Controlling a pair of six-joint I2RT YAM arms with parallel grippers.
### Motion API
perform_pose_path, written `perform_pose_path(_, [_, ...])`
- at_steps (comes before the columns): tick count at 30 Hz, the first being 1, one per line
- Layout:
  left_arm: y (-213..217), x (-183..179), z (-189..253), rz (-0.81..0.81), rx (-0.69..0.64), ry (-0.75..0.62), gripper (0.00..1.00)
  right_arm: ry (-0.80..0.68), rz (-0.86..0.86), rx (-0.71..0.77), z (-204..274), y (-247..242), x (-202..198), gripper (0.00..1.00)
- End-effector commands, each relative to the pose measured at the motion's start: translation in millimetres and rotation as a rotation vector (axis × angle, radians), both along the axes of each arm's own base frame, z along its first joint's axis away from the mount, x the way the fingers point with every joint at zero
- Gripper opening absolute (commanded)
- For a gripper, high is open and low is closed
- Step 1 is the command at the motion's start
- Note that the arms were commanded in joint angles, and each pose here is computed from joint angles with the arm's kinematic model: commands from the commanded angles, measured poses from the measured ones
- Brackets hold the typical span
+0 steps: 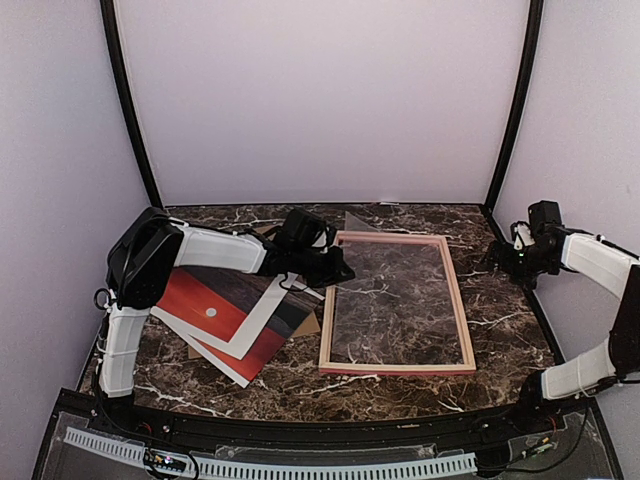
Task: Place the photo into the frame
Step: Place the glass panel in the frame body.
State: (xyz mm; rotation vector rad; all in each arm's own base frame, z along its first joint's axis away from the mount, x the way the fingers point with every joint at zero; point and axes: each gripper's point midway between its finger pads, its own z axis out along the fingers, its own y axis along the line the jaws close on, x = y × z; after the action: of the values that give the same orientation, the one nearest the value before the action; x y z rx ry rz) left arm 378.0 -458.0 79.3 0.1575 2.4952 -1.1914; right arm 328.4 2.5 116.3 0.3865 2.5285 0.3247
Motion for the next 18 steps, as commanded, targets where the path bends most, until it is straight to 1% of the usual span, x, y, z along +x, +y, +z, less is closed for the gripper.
perform_pose_path(1, [-9, -11, 27, -0.034, -0.051, -0.023, 0.00, -0.009, 0.015, -0.003, -2, 3, 2, 0.99])
perform_pose_path(5, [-11, -12, 25, -0.037, -0.055, -0.018, 0.00, -0.008, 0.025, 0.000, -2, 6, 2, 0.99])
perform_pose_path(9, [-12, -13, 24, -0.038, -0.054, -0.015, 0.03, -0.014, 0.052, 0.007, -1, 17, 5, 0.99])
perform_pose_path(18, [-12, -15, 22, -0.040, -0.047, -0.007, 0.15, -0.031, 0.188, 0.041, 0, 73, 17, 0.99])
